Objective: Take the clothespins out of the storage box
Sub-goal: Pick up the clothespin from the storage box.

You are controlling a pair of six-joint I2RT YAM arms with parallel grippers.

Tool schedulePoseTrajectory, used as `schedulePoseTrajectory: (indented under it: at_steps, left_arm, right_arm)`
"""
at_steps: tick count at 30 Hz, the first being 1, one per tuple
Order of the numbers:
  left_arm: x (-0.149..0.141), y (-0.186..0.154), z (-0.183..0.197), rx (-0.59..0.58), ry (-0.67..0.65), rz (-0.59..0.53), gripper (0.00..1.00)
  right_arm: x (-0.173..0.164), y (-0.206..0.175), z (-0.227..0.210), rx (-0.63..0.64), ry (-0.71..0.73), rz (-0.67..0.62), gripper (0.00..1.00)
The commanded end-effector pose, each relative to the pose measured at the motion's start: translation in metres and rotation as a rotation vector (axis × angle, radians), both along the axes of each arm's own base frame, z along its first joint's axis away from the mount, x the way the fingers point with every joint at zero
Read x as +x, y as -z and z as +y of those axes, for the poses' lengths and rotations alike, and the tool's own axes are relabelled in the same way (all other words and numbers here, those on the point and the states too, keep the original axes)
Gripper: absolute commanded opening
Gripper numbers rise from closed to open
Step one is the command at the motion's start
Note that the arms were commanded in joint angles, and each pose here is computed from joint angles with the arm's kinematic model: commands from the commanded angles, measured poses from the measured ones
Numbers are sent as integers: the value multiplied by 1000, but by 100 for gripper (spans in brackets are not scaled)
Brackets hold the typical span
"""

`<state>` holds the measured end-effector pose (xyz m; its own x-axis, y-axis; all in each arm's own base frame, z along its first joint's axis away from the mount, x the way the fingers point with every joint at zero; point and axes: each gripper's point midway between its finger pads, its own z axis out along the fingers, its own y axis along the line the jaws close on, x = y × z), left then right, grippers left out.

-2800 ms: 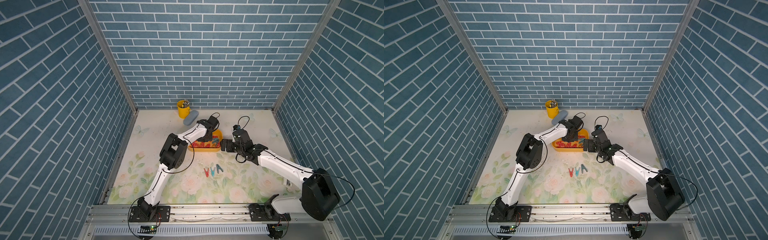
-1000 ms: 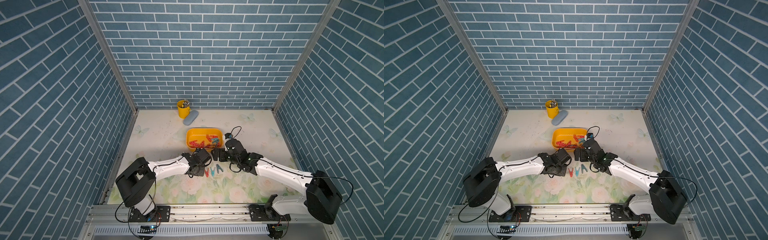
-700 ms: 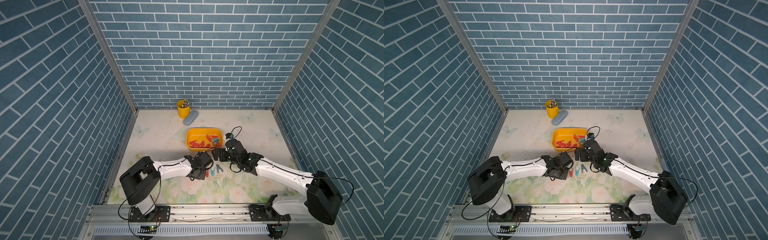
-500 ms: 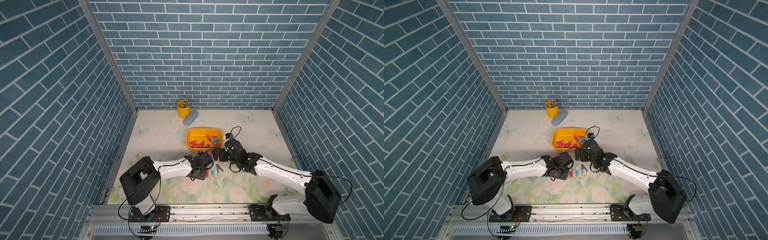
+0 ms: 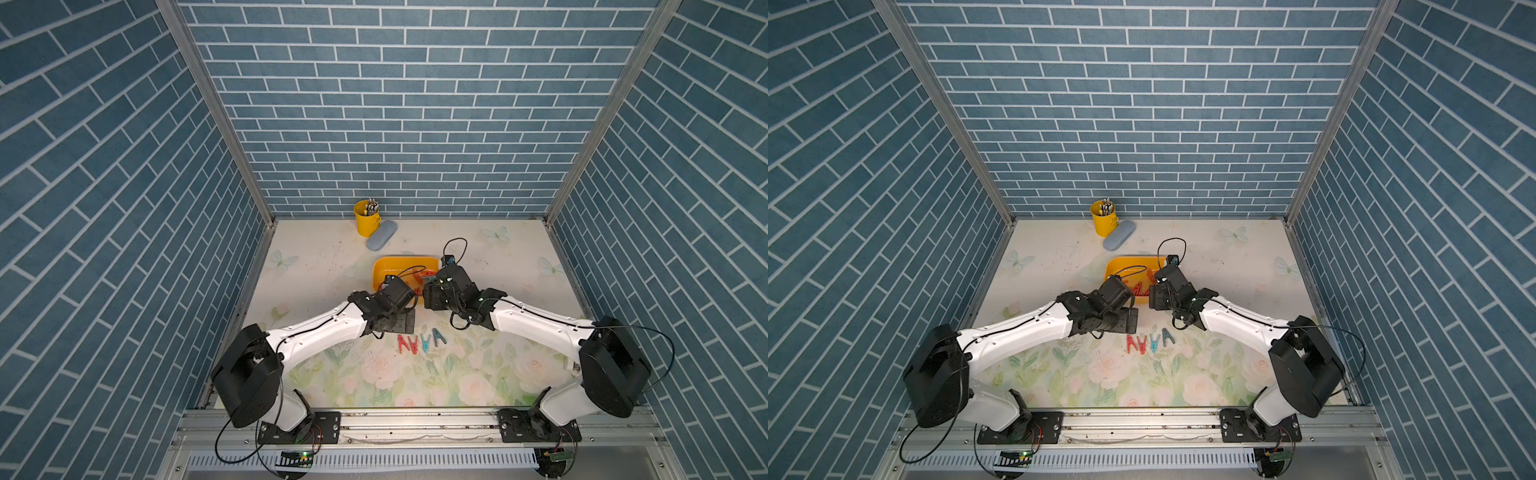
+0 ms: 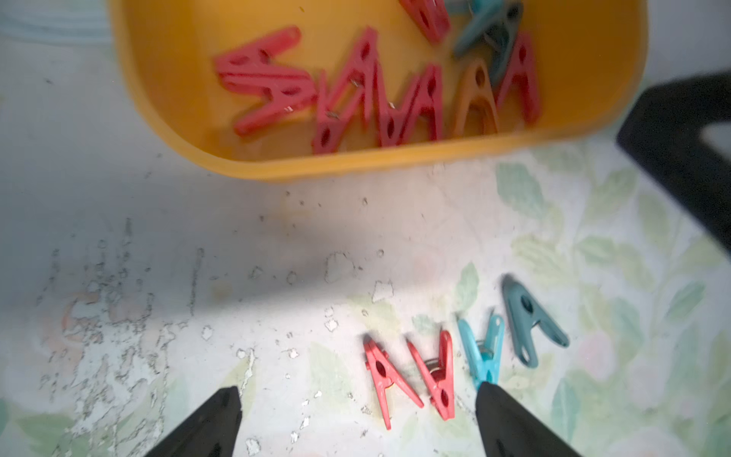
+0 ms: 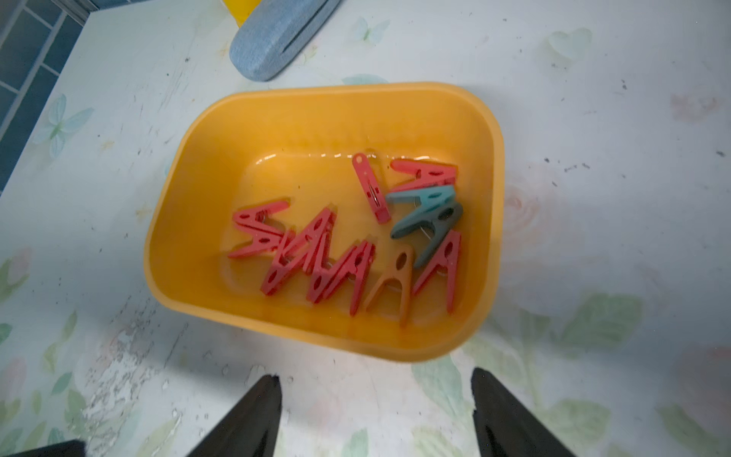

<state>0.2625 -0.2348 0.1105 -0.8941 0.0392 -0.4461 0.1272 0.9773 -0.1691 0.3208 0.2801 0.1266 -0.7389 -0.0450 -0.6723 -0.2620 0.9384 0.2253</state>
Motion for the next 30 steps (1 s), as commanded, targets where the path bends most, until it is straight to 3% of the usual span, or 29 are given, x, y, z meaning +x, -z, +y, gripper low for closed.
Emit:
schedulePoseTrajectory:
  at_steps: [1, 11, 30]
  left_arm:
    - [13, -16, 20, -15, -47, -15, 100]
    - [46, -59, 56, -163, -184, -104, 100]
    - [52, -61, 72, -199, -215, -108, 99]
  right_arm:
    - [19, 1, 4, -84, -28, -27, 71]
    - [71, 31, 30, -279, -49, 8, 50]
    - [117, 84, 53, -482, -75, 28, 42]
